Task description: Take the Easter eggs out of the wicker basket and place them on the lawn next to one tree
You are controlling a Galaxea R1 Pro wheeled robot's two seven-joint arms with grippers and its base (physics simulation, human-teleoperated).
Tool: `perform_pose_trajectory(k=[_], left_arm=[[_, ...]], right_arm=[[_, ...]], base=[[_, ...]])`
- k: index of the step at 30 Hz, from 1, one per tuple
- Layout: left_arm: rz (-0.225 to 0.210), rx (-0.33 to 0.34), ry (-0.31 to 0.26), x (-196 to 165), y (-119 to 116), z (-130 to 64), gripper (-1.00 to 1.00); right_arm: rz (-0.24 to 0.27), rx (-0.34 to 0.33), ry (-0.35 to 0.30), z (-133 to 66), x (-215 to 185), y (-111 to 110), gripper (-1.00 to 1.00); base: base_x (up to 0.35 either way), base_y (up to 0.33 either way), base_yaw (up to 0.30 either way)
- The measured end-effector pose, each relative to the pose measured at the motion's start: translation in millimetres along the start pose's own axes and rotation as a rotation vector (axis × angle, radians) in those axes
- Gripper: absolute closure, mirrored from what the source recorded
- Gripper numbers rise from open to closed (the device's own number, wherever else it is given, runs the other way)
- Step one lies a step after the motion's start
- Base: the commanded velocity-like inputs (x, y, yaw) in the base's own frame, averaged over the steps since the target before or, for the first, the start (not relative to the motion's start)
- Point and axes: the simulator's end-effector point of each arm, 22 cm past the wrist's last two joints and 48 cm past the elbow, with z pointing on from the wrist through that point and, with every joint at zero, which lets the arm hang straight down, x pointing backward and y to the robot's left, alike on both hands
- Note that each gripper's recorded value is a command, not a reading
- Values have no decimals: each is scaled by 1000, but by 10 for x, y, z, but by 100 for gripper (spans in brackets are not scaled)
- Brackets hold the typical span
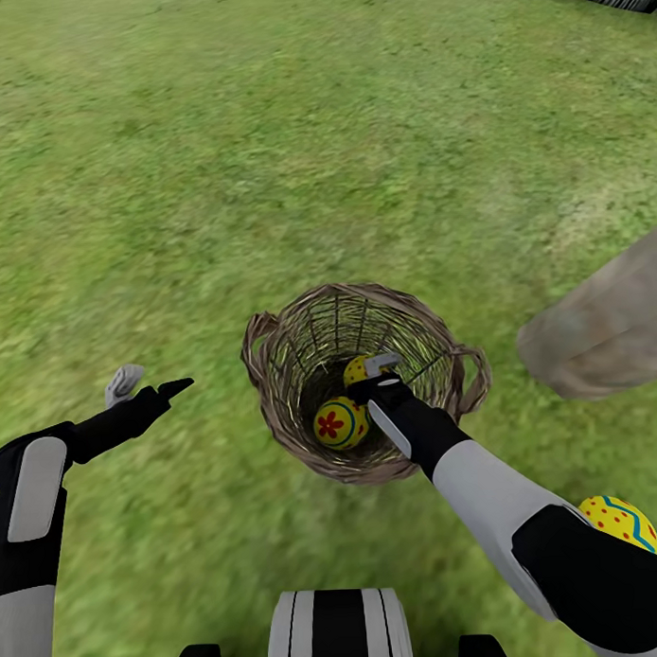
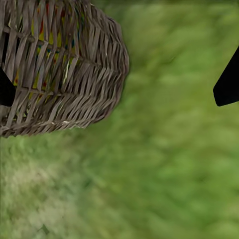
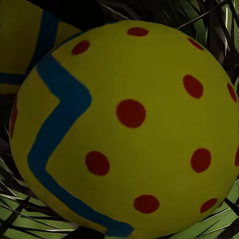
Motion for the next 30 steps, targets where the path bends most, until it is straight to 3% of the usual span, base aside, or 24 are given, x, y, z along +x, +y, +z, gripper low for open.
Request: perform_pose_trajectory(k=[30], left_arm=[[1,-1,1,3,1,2,-100]], right_arm=[[7,-8,-21,-31,-97,26,100]], base=[[0,0,0]])
